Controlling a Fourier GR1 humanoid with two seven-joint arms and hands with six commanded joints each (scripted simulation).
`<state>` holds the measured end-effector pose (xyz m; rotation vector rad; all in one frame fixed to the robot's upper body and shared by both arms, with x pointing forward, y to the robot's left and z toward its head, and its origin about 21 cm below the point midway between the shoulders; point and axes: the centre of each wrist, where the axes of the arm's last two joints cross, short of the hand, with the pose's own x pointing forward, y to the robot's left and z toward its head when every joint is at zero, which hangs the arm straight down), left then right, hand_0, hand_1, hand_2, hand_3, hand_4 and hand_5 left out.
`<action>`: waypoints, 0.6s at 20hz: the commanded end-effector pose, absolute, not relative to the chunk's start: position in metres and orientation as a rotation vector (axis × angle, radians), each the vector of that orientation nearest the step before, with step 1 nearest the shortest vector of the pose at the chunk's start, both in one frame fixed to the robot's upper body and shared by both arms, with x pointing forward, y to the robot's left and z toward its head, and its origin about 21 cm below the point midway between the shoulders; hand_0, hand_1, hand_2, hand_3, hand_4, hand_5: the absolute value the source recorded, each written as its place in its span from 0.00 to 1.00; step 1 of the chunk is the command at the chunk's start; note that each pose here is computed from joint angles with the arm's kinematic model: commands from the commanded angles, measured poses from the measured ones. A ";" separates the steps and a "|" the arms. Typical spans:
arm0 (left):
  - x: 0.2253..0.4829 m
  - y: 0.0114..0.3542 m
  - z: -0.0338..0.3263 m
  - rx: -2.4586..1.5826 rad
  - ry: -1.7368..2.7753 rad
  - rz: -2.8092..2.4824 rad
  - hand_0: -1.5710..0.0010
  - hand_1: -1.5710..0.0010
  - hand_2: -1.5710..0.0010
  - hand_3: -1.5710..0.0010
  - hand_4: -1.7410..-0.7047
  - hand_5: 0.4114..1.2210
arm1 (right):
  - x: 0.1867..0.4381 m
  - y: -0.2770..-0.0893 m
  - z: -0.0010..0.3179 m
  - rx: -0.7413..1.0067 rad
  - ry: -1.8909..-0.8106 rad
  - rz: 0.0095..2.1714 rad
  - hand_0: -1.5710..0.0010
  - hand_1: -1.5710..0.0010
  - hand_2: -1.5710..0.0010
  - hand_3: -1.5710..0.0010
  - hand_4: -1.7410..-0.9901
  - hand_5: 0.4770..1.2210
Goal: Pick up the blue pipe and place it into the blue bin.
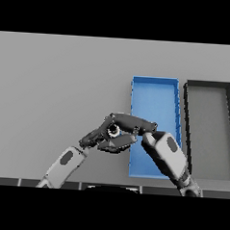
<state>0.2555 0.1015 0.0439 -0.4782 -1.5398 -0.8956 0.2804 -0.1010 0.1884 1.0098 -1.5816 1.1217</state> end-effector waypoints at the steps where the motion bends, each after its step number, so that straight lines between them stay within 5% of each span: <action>1: 0.255 0.100 0.045 -0.484 -1.545 -0.896 0.99 0.99 0.99 0.99 0.80 0.19 | 0.283 -0.100 0.192 1.050 -1.538 1.101 0.00 0.00 0.00 0.00 0.33 1.00; 5: 0.252 0.101 0.050 -0.471 -1.541 -0.896 1.00 1.00 1.00 1.00 0.79 0.12 | 0.282 -0.106 0.237 1.118 -1.549 1.003 0.00 0.00 0.00 0.00 0.33 1.00; 12: 0.251 0.105 0.048 -0.464 -1.542 -0.910 1.00 1.00 1.00 1.00 0.80 0.09 | 0.313 -0.118 0.327 1.041 -1.777 0.916 0.00 0.00 0.00 0.00 0.33 1.00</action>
